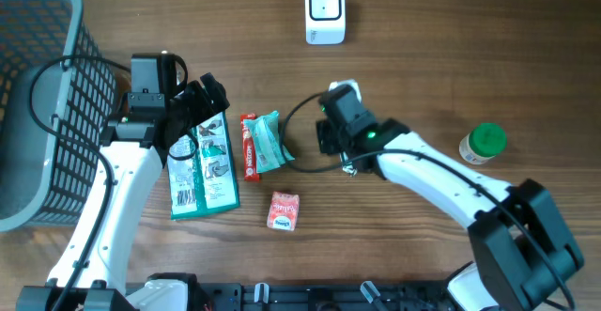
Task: Scan the item barcode
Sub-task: 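Carry the Axe box rightward with the right gripper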
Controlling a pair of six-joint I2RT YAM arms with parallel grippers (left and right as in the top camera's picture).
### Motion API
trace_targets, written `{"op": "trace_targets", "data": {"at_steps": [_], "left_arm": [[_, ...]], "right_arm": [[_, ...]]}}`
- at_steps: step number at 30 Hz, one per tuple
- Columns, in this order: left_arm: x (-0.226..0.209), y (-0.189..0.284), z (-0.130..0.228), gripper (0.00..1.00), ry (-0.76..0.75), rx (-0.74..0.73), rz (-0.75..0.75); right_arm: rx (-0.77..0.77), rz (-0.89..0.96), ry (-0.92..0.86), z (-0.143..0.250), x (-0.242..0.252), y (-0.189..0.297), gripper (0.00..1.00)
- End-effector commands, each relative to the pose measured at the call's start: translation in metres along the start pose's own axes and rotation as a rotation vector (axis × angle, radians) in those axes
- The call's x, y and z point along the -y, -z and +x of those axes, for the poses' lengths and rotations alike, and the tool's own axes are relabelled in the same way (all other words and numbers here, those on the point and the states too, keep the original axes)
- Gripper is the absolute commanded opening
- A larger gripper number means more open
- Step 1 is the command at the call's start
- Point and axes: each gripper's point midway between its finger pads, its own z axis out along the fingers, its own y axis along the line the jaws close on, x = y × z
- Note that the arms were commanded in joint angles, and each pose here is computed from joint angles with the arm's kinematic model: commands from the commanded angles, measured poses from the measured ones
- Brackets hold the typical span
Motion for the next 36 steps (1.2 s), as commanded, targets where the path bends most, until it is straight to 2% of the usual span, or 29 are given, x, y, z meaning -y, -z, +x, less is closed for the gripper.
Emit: {"op": "trace_targets", "data": {"at_steps": [1,4,7,13,14,16,17,21,23,31,36], "left_arm": [[0.004,0.007,-0.009,1.0,-0.006,0.033,0.006],[0.004,0.007,-0.009,1.0,-0.007,0.033,0.005],[0.004,0.007,-0.009,1.0,-0.006,0.033,0.005],[0.004,0.007,-0.009,1.0,-0.006,0.033,0.005],[0.004,0.007,-0.009,1.0,-0.007,0.033,0.006],[0.004,0.007,-0.009,1.0,-0.007,0.033,0.006],[0.004,0.007,-0.009,1.0,-0.006,0.033,0.006],[0.004,0.007,-0.009,1.0,-0.006,0.033,0.005],[0.004,0.007,-0.009,1.0,-0.007,0.033,0.005],[0.004,0.007,-0.009,1.0,-0.006,0.033,0.005],[0.004,0.007,-0.009,1.0,-0.006,0.033,0.006]], "right_arm": [[0.019,0.014,-0.044,-0.014,0.018,0.003,0.68],[-0.077,-0.062,-0.059,0.005,0.014,-0.005,0.63],[-0.168,-0.023,-0.084,0.028,0.022,-0.007,0.47],[-0.205,0.014,-0.107,0.038,0.028,-0.006,0.46],[-0.21,0.008,-0.108,0.038,0.027,-0.006,0.43],[-0.228,-0.026,-0.12,0.042,0.021,-0.005,0.23],[-0.241,-0.056,-0.13,0.043,0.016,-0.004,0.17],[-0.281,-0.144,-0.138,0.049,0.001,-0.001,0.13],[-0.289,-0.14,-0.138,0.051,0.001,0.0,0.04],[-0.268,-0.142,-0.138,0.046,0.001,-0.001,0.04],[-0.31,-0.257,-0.149,0.051,-0.019,0.005,0.04]]}}
